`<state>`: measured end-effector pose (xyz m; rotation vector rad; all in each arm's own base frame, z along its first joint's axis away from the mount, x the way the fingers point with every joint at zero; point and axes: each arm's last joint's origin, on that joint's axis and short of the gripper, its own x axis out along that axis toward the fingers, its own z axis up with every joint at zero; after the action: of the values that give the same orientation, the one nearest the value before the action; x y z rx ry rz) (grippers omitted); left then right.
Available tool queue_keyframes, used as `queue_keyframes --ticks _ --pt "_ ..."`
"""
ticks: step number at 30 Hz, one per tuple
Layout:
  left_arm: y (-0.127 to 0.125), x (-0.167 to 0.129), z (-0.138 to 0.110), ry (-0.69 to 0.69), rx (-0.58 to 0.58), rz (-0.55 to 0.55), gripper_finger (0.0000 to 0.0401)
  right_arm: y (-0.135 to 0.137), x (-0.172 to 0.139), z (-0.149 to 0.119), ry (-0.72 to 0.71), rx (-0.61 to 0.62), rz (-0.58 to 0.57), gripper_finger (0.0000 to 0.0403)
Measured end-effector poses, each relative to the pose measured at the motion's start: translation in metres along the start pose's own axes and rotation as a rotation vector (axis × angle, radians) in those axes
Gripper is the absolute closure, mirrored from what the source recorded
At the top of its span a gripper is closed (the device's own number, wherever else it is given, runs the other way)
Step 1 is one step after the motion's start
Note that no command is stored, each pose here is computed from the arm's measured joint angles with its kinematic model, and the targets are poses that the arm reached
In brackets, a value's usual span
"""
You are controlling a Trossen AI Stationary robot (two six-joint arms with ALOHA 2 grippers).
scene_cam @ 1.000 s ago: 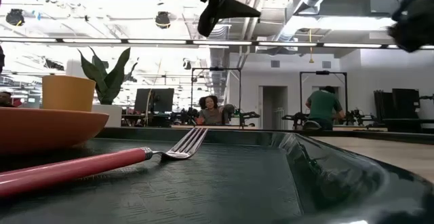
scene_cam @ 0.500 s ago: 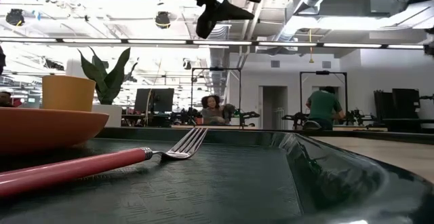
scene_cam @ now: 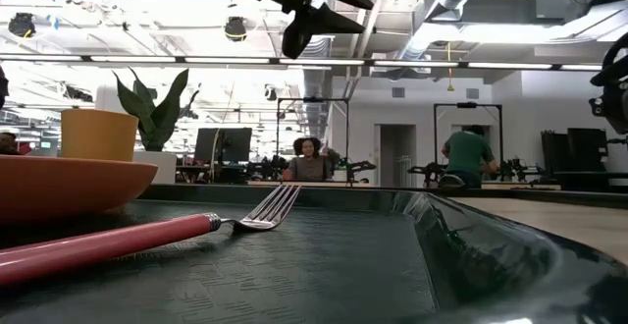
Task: Pick and place plate/cup/fork/spoon on tray
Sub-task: Put the yellow spoon to the right of the pink fork on the black tray
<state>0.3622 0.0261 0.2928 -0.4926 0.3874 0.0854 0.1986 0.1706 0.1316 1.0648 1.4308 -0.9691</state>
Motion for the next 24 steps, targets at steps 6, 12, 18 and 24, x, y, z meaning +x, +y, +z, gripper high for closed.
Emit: queue_keyframes --ticks 6,12,18,24 --pt "0.0 0.0 -0.001 0.025 -0.001 -0.027 0.0259 0.003 -0.001 0.004 0.007 -0.036 0.011 0.0386" --pt "0.006 -0.002 -0.001 0.108 -0.036 -0.13 0.026 0.004 -0.025 0.018 -0.03 -0.1 0.135 0.0389" --pt "0.015 -0.003 0.005 0.124 -0.063 -0.2 0.026 -0.004 -0.076 0.037 -0.132 -0.137 0.384 0.0389" --pt "0.014 -0.005 0.019 0.002 0.025 -0.278 0.026 -0.012 -0.128 0.059 -0.292 -0.199 0.708 0.0389"
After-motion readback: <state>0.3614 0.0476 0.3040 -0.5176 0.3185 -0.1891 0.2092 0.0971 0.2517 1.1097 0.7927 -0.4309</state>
